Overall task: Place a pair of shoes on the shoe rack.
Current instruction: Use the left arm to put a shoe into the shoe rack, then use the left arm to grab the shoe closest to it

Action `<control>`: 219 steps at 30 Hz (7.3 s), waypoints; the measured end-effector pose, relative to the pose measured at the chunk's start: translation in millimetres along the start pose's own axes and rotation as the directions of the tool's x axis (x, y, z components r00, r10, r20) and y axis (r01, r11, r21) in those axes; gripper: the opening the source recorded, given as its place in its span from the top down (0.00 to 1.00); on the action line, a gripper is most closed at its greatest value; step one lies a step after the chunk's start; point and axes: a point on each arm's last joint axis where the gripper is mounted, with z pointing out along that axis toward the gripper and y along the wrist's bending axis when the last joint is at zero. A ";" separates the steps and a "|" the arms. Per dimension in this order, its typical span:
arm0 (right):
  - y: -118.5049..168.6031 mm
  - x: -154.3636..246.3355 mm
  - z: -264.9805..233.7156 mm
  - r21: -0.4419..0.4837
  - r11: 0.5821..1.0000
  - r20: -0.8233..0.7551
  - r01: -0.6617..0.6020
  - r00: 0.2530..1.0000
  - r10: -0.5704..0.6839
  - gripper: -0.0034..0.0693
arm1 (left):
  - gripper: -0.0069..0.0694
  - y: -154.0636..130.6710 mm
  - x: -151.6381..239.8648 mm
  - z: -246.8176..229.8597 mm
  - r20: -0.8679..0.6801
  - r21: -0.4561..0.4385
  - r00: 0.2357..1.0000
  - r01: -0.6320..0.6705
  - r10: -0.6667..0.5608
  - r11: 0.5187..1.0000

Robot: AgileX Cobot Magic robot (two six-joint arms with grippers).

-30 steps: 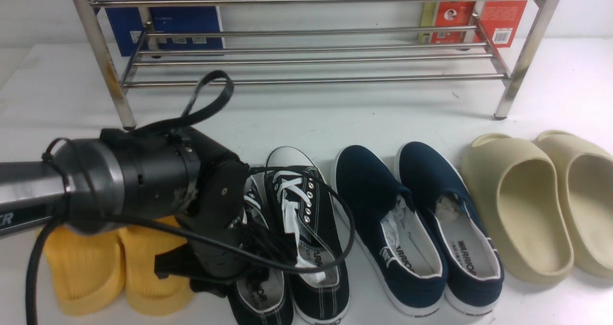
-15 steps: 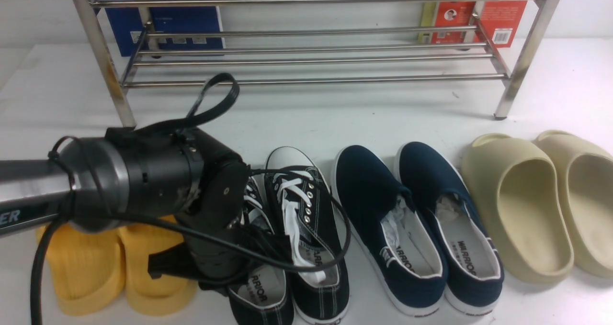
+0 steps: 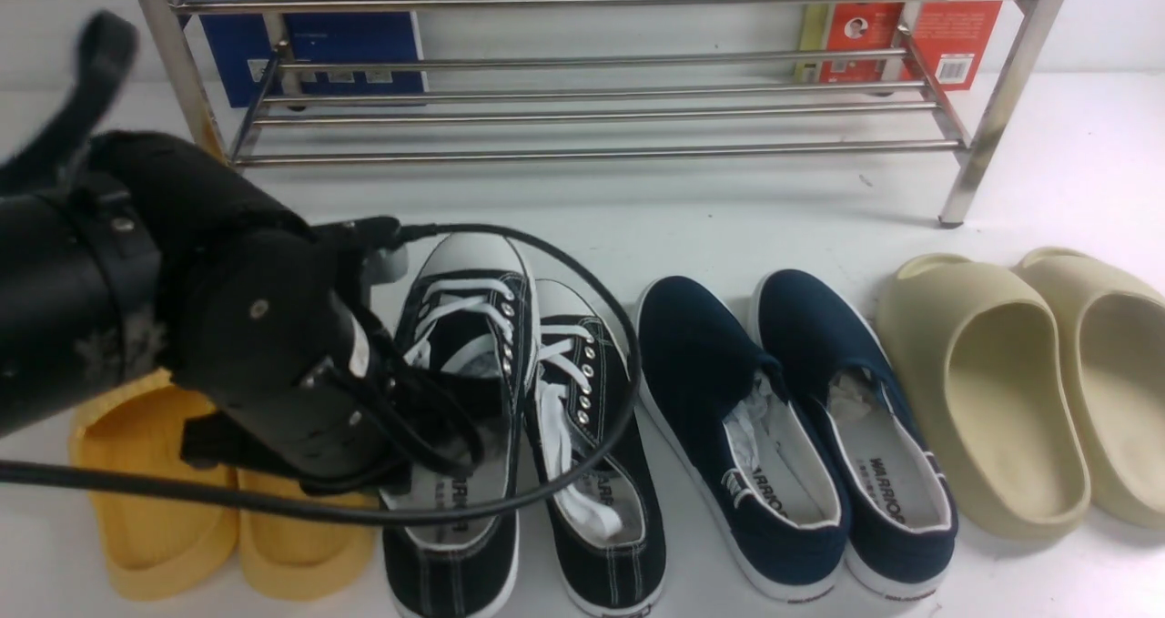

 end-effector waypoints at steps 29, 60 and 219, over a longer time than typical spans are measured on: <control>0.0 0.0 0.0 0.000 1.000 0.000 0.000 1.000 0.000 0.62 | 0.93 15.3 -202.3 70.9 0.238 -0.022 0.971 0.034 -0.027 0.999; 0.0 0.0 0.0 0.000 1.000 0.000 0.000 1.000 0.000 0.62 | 0.93 12.5 -260.5 118.0 0.381 0.029 0.921 0.069 -0.075 0.997; 0.0 0.0 0.0 0.000 1.000 0.000 0.000 1.000 0.000 0.62 | 0.41 -67.9 10.8 91.9 -0.138 0.041 0.990 0.021 -0.016 0.999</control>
